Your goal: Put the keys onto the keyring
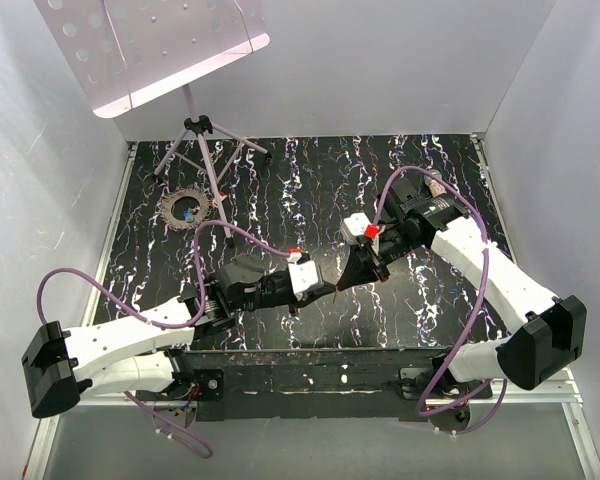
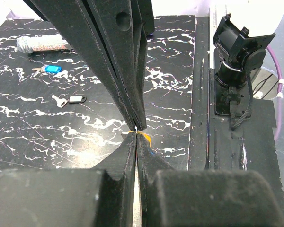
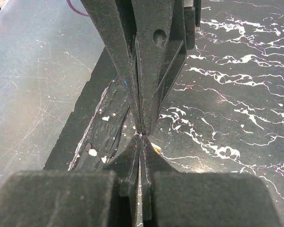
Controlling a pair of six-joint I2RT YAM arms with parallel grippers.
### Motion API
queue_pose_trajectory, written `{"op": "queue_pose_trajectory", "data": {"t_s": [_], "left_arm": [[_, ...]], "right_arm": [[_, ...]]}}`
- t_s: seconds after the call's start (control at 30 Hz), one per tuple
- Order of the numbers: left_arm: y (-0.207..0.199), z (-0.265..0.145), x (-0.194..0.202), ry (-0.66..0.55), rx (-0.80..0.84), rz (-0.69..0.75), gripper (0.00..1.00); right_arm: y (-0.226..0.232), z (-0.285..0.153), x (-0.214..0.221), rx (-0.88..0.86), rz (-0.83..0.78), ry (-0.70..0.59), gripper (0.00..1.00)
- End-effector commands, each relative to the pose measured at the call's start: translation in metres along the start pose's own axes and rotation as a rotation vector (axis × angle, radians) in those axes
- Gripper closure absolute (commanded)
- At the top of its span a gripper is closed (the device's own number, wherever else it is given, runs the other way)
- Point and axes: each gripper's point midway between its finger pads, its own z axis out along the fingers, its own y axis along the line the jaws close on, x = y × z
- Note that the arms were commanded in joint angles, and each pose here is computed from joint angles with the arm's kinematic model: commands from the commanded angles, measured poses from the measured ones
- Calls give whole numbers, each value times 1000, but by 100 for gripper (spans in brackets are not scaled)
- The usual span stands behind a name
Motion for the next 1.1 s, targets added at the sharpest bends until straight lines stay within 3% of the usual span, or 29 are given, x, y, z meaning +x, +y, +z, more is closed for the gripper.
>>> {"op": "queue_pose_trajectory", "data": {"t_s": [0.0, 0.07, 0.37, 0.47, 0.6, 0.8, 0.93, 1.07], "left_arm": [[5, -2, -20, -62, -29, 13, 100], [6, -3, -22, -76, -34, 12, 100], [12, -27, -23, -73, -100, 57, 52], [19, -45, -19, -36, -148, 91, 29], [32, -71, -8, 47, -252, 102, 9], [39, -101, 21, 171, -335, 104, 2], [36, -110, 18, 118, -347, 87, 2], [35, -109, 16, 115, -339, 81, 2]], "right_arm": [[1, 2, -4, -10, 17, -13, 99], [-1, 2, -4, -2, 37, -7, 99], [-11, -13, 13, 103, 119, 23, 99], [-12, -25, 31, 175, 161, 38, 99], [-2, -43, 67, 254, 296, 120, 99], [29, -70, 118, 370, 457, 253, 99], [43, -84, 152, 464, 536, 381, 99], [57, -86, 178, 440, 669, 468, 99]]}}
